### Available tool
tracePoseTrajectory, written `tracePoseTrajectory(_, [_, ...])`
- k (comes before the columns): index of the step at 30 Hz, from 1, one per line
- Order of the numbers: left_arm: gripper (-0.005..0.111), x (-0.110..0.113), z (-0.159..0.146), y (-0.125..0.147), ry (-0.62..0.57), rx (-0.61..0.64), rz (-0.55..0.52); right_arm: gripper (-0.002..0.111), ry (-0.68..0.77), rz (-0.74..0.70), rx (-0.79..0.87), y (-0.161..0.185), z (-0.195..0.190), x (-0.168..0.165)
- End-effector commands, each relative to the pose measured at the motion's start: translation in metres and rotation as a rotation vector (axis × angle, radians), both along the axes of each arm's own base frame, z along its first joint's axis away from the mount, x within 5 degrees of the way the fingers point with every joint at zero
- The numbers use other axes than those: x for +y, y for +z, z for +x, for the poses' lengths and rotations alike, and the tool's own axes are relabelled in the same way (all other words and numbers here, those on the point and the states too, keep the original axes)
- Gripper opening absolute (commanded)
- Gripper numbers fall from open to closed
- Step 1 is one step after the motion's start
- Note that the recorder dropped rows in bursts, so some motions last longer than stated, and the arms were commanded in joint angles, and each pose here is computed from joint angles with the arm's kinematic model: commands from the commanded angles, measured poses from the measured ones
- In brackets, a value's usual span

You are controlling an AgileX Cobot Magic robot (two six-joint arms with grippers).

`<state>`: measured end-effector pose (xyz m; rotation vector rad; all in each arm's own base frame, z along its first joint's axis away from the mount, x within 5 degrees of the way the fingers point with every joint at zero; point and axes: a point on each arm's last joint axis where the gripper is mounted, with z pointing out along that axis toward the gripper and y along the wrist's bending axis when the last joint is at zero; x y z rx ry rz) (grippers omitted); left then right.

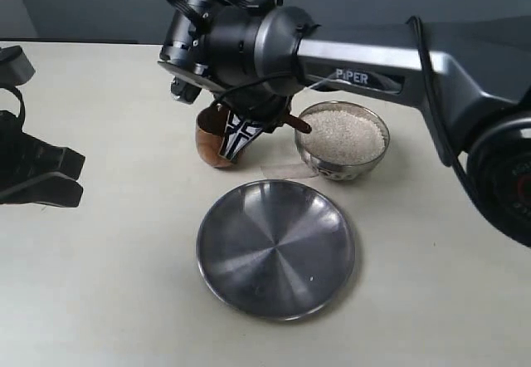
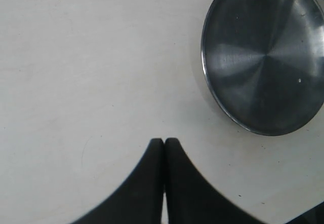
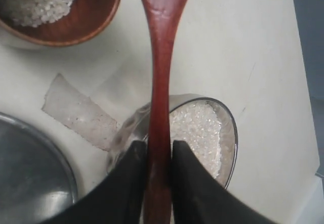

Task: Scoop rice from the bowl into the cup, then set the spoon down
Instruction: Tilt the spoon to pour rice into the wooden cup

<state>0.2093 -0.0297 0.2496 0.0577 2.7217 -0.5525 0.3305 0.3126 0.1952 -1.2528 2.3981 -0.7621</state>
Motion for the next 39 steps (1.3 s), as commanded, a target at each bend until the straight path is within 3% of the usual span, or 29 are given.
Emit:
tracePoseTrajectory(1, [0.0,-0.001,-0.001,-0.002,-0.004,0.001,0.002,-0.001,0.02,-0.02,-0.033,0.002,-0.001,0.004])
tracePoseTrajectory(10, [0.0,0.0,0.0,-0.002,-0.002,-0.002,0.003,-0.001,0.026,-0.039,-0.008,-0.012,-0.003,0.009])
tracePoseTrajectory(39, [0.0,0.0,-0.001,-0.002,-0.006,-0.001,0.009,-0.001,0.006,0.012,0.023,-0.006,-0.008,0.009])
